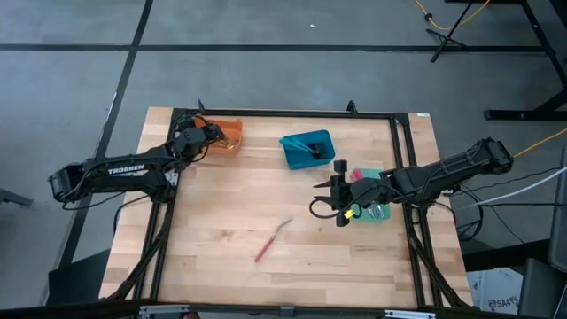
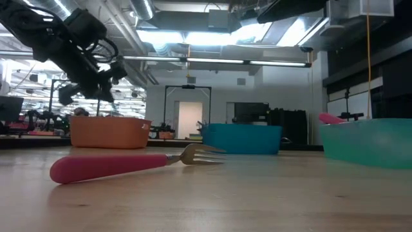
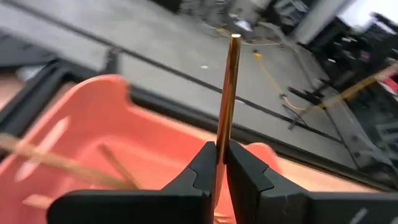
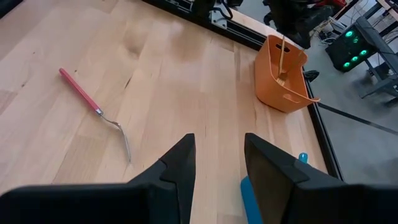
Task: Sort silverware by color (type)
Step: Put the gold fork into the orange bin
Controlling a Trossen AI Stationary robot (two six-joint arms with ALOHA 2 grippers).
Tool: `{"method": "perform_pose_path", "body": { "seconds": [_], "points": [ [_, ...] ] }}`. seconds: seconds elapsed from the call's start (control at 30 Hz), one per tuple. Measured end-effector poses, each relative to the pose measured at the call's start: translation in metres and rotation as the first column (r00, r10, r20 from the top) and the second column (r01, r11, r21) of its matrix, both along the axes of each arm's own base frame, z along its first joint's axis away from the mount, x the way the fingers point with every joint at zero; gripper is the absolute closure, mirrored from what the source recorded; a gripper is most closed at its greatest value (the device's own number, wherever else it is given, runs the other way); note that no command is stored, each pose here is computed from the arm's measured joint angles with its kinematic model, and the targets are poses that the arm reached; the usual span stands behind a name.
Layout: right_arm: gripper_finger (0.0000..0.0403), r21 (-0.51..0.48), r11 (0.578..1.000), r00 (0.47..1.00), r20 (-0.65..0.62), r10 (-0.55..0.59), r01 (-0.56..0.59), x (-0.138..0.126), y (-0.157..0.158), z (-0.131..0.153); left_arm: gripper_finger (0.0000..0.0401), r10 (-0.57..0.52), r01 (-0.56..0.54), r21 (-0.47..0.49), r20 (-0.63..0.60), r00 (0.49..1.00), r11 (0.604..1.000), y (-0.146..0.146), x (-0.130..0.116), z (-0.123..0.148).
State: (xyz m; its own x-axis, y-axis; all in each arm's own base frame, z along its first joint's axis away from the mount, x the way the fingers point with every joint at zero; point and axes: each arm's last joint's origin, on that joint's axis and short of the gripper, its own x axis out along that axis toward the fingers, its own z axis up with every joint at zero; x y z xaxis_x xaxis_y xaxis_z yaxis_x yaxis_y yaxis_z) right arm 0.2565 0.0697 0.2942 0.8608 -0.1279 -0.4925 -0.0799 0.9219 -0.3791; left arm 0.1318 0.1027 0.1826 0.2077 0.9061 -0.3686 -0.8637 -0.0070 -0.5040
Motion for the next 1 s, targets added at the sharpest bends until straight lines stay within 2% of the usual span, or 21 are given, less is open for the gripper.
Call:
{"method": "perform_pose_path", "body": {
  "seconds": [0.13,0.27,0.67,1.0],
  "points": [
    [0.0275,0.000,1.000,1.000,0.000,0.000,0.000,0.000,0.000,0.000,0.0377,0.108,-0.105,-0.067,0.028,0.994,0.992,-0.003,-0.006,-0.008],
    [0.0275,0.000,1.000,1.000,0.000,0.000,0.000,0.000,0.000,0.000,0.0376,0.163,-0.158,-0.118,0.028,0.986,0.980,-0.005,-0.011,-0.014],
    [0.0275,0.000,1.000,1.000,0.000,0.000,0.000,0.000,0.000,0.000,0.0371,0.185,-0.181,-0.129,0.020,0.982,0.975,-0.006,-0.013,-0.016],
    [0.0275,0.000,1.000,1.000,0.001,0.000,0.000,0.000,0.000,0.000,0.0326,0.186,-0.183,-0.130,0.016,0.982,0.975,-0.006,-0.013,-0.016]
  ]
}}
